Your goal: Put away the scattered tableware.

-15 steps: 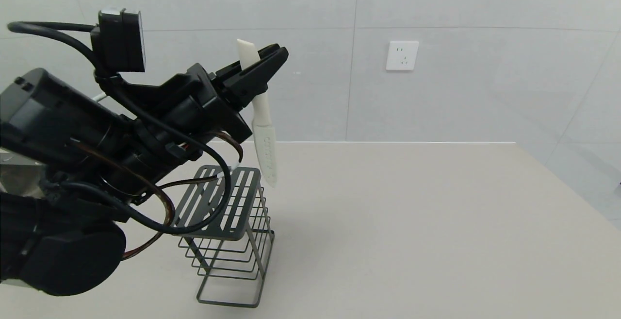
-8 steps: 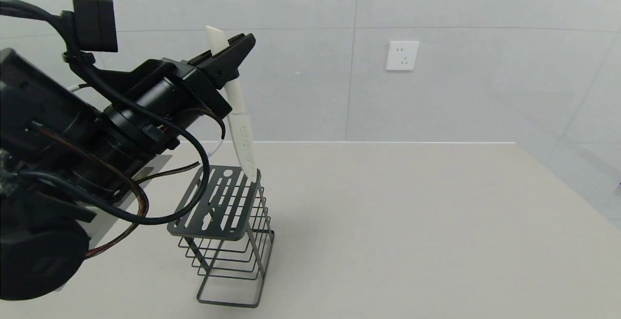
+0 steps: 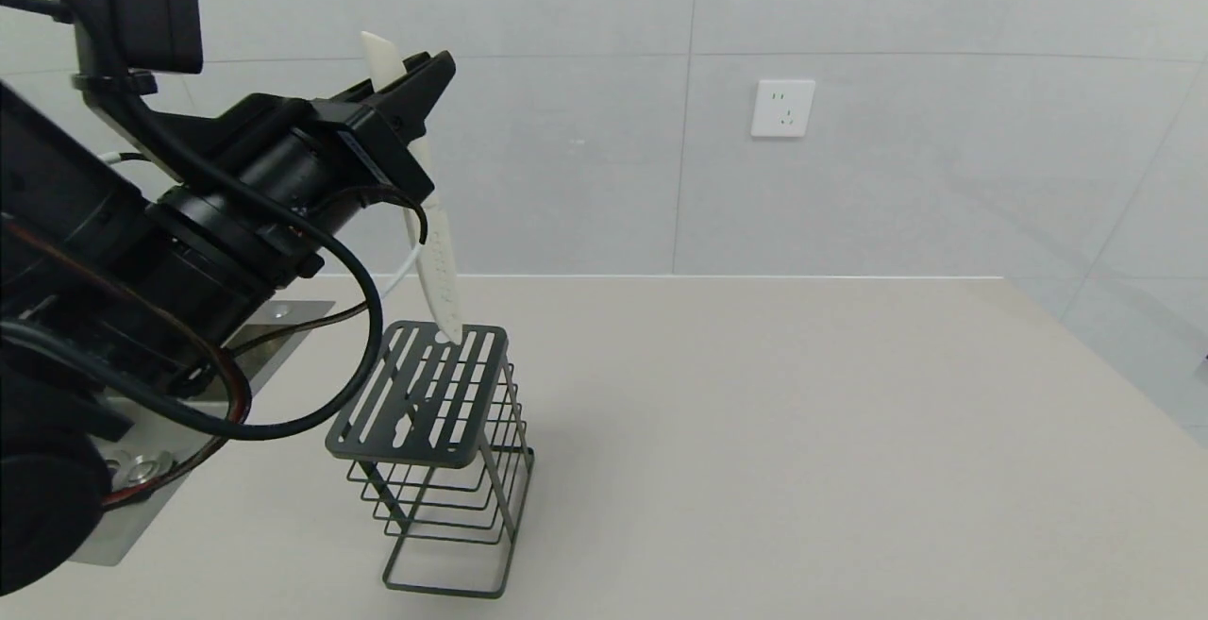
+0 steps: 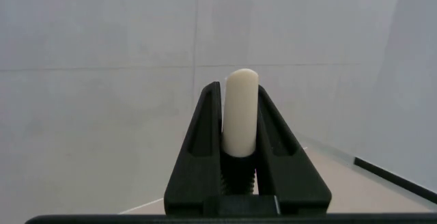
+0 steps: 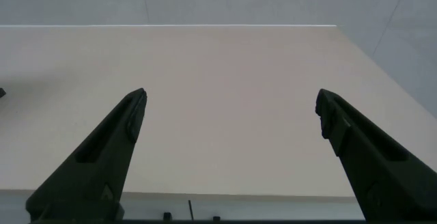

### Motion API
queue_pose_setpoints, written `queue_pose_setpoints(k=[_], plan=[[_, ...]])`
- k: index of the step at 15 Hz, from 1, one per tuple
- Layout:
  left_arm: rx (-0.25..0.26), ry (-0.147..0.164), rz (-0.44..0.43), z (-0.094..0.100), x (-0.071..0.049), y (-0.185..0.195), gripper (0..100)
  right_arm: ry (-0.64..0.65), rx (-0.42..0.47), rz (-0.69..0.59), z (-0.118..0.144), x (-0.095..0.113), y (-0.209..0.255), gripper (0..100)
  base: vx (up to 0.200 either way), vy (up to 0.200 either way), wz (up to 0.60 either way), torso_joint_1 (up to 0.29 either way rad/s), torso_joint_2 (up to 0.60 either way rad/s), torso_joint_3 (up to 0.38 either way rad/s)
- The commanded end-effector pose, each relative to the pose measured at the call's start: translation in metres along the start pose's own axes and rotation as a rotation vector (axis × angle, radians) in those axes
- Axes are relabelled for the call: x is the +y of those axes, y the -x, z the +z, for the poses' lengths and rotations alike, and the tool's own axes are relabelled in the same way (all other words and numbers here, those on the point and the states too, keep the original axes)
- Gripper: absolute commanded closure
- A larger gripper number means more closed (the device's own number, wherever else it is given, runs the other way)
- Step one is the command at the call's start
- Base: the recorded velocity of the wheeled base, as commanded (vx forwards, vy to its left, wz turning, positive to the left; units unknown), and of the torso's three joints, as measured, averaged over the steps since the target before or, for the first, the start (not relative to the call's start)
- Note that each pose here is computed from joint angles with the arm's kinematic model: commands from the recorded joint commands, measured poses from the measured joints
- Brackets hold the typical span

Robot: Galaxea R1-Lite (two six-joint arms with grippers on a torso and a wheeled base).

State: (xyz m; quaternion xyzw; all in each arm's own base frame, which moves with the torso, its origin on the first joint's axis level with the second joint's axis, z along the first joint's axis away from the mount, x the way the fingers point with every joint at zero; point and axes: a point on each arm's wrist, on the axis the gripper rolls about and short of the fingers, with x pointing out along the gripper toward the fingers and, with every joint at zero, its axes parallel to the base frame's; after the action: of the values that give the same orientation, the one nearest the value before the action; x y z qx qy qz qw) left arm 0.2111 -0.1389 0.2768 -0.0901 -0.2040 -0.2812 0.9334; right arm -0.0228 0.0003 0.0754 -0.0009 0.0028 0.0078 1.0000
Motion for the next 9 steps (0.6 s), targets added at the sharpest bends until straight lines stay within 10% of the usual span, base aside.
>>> queue_pose_setpoints(k=[1, 9], plan=[[0.018, 0.015, 0.004, 0.0, -0.016, 0.002, 100, 0.0, 0.002, 0.001, 0.0, 0.0, 0.0, 0, 0.0, 0.0, 0.0, 0.0, 0.0, 0.0], [0.076, -0.035, 0.157, -0.043, -0.017, -0.013, 100, -0.002, 0.002, 0.001, 0.0, 0.0, 0.0, 0, 0.0, 0.0, 0.0, 0.0, 0.0, 0.0]])
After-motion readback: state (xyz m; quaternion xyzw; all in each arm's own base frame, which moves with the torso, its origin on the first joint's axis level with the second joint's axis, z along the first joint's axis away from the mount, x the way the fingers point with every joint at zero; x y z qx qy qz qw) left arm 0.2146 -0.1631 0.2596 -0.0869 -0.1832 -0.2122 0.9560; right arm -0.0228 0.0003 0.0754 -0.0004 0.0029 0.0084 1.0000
